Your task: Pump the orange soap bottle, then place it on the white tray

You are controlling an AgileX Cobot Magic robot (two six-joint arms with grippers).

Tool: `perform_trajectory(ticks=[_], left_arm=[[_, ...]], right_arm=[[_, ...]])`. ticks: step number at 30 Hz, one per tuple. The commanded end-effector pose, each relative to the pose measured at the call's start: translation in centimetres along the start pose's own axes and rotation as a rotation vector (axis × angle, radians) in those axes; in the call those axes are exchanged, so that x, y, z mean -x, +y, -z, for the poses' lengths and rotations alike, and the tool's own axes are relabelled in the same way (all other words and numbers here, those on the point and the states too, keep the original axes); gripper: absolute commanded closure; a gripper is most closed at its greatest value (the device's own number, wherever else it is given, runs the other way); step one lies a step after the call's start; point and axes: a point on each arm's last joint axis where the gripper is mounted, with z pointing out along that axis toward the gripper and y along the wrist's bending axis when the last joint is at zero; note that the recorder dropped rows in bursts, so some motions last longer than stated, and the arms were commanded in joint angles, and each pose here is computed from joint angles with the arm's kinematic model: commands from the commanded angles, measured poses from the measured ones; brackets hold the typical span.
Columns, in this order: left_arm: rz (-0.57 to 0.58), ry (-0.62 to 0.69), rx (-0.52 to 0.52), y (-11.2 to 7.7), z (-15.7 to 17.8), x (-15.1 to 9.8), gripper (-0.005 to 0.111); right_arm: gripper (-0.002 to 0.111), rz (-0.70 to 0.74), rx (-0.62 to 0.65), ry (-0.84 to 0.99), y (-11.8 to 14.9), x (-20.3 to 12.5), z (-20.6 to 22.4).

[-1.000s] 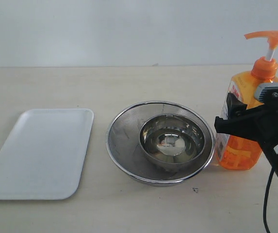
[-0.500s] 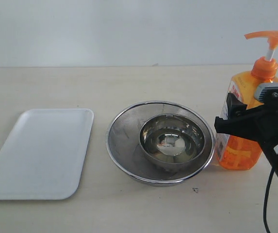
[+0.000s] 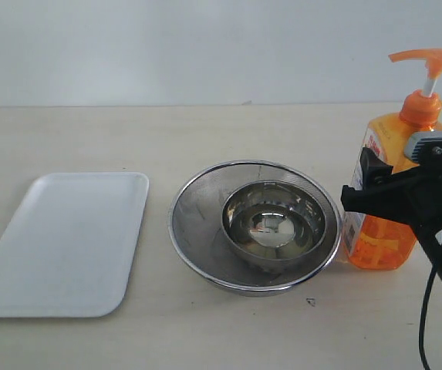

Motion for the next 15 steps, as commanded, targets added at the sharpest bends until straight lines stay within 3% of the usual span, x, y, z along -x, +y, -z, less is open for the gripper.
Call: perform_trajectory(ticks=[1, 12, 15], left_arm=[[-0.002, -0.057, 0.026, 0.1, 1.1, 0.4, 0.102], [-0.080, -0.258, 0.161, 0.2, 5.5, -2.4, 0.102], [-0.077, -0.243, 0.219, 0.6, 5.3, -3.4, 0.102]], right_arm=[[0.108, 0.014, 0.014, 0.055, 0.1, -0.7, 0.1], [0.108, 0.016, 0.014, 0.055, 0.1, -0.7, 0.1], [0.108, 0.014, 0.014, 0.055, 0.1, -0.7, 0.1]])
